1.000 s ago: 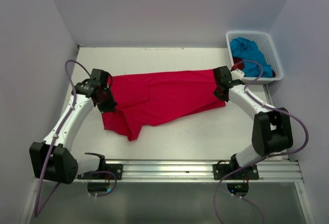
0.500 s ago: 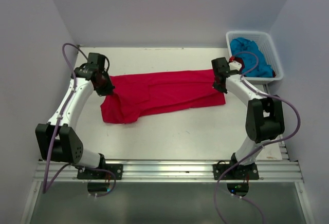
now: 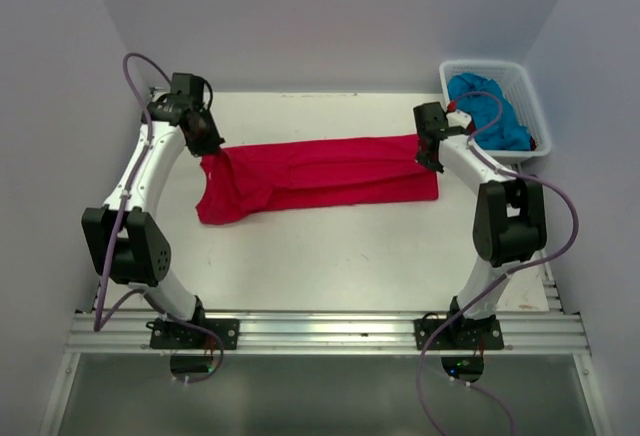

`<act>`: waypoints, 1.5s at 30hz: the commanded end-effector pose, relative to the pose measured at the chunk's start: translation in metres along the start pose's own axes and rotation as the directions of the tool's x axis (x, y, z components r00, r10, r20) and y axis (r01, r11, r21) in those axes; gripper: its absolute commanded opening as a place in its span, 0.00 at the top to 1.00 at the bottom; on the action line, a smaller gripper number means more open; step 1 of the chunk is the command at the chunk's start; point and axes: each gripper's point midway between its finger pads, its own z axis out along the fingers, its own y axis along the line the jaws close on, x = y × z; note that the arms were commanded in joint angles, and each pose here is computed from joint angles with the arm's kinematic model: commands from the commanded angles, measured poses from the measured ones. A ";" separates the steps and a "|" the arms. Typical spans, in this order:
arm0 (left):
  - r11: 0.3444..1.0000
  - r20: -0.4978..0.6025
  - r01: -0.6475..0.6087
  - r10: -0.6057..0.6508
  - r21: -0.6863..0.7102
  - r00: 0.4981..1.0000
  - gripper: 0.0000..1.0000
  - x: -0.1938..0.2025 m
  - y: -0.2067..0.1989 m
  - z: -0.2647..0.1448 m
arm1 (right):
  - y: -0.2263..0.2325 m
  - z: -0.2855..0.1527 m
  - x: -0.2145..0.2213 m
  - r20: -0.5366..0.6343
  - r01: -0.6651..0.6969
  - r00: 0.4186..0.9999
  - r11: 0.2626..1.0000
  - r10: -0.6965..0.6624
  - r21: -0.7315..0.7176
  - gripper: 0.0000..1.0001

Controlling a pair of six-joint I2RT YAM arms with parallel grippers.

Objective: Fold and stack the t-shirts
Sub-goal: Fold the other side of the tshirt into a rectangle

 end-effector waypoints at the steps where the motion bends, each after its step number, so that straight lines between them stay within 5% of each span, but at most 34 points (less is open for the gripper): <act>1: 1.000 0.061 -0.028 0.028 -0.004 0.998 1.00 -0.030 -0.003 0.008 | 0.000 0.002 -0.021 0.048 -0.003 0.999 1.000 0.001 0.026 1.00; 10: 0.999 0.015 -0.035 0.036 -0.036 0.999 1.00 -0.035 0.001 0.044 | 0.006 0.015 -0.024 0.044 0.008 0.999 0.999 -0.010 0.040 1.00; 29: 0.998 0.081 0.007 -0.002 -0.057 0.997 1.00 -0.072 0.010 0.050 | 0.022 0.042 -0.021 0.014 0.029 0.999 1.000 -0.029 0.012 1.00; 32: 1.000 0.078 0.003 -0.002 -0.024 0.997 1.00 -0.070 0.004 0.056 | 0.032 0.046 -0.018 0.007 0.047 0.999 0.998 -0.047 -0.043 0.75; 35: 1.000 0.126 0.007 -0.010 0.027 0.992 0.87 -0.078 -0.005 0.053 | 0.043 0.043 -0.015 0.003 0.063 0.998 0.991 -0.064 -0.118 0.44; 40: 0.996 0.219 0.003 -0.023 0.090 0.975 0.55 -0.092 -0.014 0.031 | 0.047 0.022 -0.032 0.071 0.042 0.997 0.980 -0.028 -0.193 0.33; 45: 0.970 0.367 -0.048 -0.044 0.239 0.929 0.44 -0.111 -0.037 -0.021 | 0.049 -0.015 -0.063 0.186 0.014 0.982 0.960 0.040 -0.280 0.33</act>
